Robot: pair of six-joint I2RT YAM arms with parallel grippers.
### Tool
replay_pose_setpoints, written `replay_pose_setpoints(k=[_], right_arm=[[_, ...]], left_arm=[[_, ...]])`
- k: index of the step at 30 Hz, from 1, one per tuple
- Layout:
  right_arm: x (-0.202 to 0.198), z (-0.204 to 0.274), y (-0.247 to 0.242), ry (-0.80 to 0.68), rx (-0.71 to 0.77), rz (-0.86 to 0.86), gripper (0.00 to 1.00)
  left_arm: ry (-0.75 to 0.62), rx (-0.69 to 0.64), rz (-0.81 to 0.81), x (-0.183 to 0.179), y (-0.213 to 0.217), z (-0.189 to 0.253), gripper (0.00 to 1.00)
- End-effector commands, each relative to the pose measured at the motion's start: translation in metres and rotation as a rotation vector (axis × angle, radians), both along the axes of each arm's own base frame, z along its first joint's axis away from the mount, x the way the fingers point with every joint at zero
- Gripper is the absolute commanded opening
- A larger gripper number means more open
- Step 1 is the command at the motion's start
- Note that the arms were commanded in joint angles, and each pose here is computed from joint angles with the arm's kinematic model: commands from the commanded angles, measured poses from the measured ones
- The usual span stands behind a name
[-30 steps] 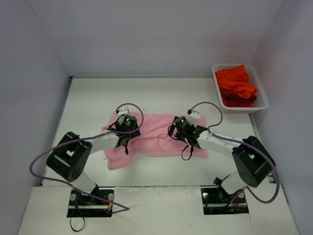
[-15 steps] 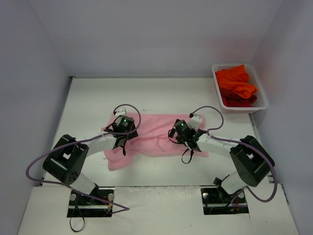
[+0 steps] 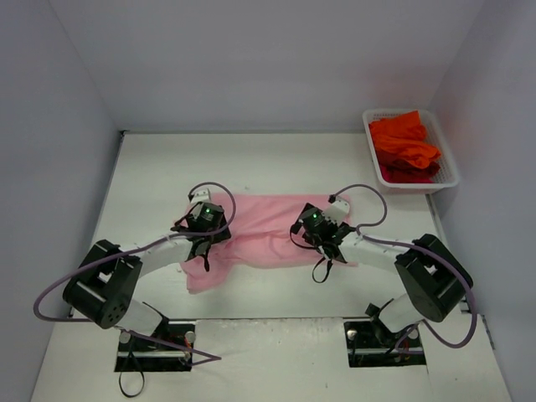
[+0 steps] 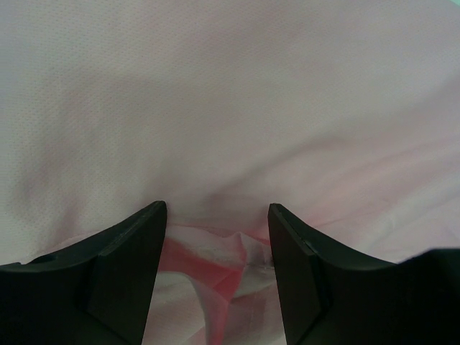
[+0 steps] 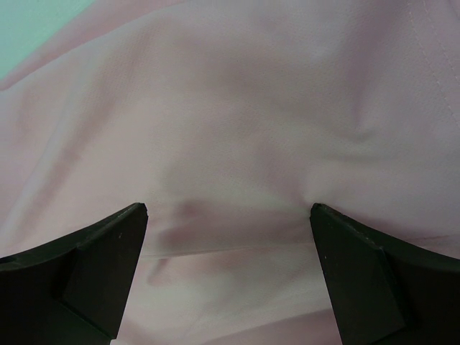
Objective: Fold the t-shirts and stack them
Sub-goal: Fold the tshirt
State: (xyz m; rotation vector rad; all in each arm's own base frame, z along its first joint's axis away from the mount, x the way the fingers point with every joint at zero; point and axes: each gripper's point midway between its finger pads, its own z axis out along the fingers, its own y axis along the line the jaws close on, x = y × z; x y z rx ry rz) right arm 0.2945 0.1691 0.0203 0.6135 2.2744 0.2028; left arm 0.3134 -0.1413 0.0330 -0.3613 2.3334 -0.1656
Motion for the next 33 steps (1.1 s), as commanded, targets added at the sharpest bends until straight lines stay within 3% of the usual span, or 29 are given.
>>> replay_pose_setpoints(k=[1, 18, 33], right_arm=[[-0.025, -0.021, -0.026, 0.081, -0.080, -0.051, 0.95], [-0.014, -0.007, -0.053, 0.057, -0.159, -0.113, 0.95], [0.010, 0.020, -0.039, 0.003, -0.145, -0.074, 0.95]], left_arm=[[-0.050, -0.015, 0.016, 0.007, 0.003, 0.015, 0.55], [-0.037, -0.013, 0.031, 0.000, 0.017, 0.003, 0.55], [-0.048, -0.046, 0.037, 0.003, 0.019, 0.008, 0.55]])
